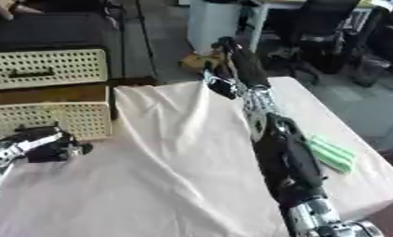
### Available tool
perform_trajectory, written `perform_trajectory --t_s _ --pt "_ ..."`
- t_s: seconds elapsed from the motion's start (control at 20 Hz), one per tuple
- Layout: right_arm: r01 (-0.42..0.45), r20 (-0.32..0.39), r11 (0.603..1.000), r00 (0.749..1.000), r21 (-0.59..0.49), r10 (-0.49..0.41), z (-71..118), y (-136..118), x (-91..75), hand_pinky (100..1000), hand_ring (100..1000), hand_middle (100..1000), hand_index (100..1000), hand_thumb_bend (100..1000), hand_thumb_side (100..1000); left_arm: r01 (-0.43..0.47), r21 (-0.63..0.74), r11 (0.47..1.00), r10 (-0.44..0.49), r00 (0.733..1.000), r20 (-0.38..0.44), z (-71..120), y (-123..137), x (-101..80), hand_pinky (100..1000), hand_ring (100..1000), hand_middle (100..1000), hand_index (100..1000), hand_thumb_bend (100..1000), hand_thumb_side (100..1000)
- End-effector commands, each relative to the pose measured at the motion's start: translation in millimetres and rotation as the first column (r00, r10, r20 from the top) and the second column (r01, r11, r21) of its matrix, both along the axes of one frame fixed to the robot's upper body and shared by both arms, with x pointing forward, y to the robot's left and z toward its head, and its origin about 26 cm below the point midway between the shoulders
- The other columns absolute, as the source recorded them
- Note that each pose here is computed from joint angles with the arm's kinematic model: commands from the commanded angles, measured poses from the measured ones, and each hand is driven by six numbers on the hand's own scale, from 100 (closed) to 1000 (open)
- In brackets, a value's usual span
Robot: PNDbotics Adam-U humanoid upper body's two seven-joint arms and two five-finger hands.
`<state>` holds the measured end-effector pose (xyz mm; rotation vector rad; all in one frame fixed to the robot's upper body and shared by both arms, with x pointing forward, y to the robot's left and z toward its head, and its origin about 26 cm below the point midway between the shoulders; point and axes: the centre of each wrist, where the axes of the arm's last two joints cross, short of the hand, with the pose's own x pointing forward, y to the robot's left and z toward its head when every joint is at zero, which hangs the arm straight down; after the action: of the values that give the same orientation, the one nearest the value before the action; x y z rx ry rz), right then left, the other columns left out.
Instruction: Pick up objects from table and place into drawer.
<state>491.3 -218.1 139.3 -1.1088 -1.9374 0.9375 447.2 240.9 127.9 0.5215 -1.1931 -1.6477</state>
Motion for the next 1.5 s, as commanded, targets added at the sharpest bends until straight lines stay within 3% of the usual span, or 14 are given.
perform_trajectory --t_s 0.05,0.2,0.35,0.55,0.8,1.0,1.3,1.5 --pt "0.016 0.05 1.0 0.999 -0.003 -0.016 19.7 -10 2.4 824 908 854 838 100 408 0.019 0.018 1.0 -0.02 0.999 0.041 28.4 5 -0.7 369 434 491 684 420 1000" --pt "0.016 0.051 1.0 0.999 -0.003 -0.016 20.3 -9 2.6 824 908 854 838 100 407 0.06 0.025 0.998 -0.06 0.998 -0.004 29.3 2 -3.2 381 467 528 697 431 1000" --pt "0.011 0.05 1.0 0.999 -0.003 -0.011 19.7 -8 2.6 824 907 855 838 100 406 0.037 0.049 0.998 -0.035 0.999 -0.03 26.7 2 -1.7 367 468 528 695 445 1000" --pt "0.011 0.047 1.0 0.999 0.0 -0.011 18.2 -7 2.4 825 908 855 838 100 406 -0.011 0.076 0.997 0.017 0.997 -0.08 11.4 3 4.5 380 483 551 706 444 1000" --pt "-0.003 0.046 1.0 0.999 0.003 0.003 16.8 -1 2.1 825 909 854 838 100 407 -0.051 0.006 0.999 0.051 0.992 -0.111 -11.3 -4 12.0 408 509 588 726 423 1000" --pt "-0.018 0.046 1.0 0.999 0.005 0.018 16.2 4 1.7 825 910 854 839 100 407 -0.062 -0.128 0.99 0.056 0.997 -0.051 -15.3 -14 15.3 422 527 610 760 393 1000" --pt "-0.039 0.046 0.999 0.998 0.007 0.039 15.9 12 1.2 826 911 853 839 100 408 -0.071 -0.284 0.956 0.112 0.985 0.132 0.9 -23 19.1 420 536 617 772 374 1000" --pt "-0.053 0.049 0.999 0.997 0.007 0.053 17.2 17 1.5 826 911 854 839 100 407 -0.066 -0.343 0.937 0.126 0.979 0.157 2.5 -27 21.0 413 543 630 781 376 1000"
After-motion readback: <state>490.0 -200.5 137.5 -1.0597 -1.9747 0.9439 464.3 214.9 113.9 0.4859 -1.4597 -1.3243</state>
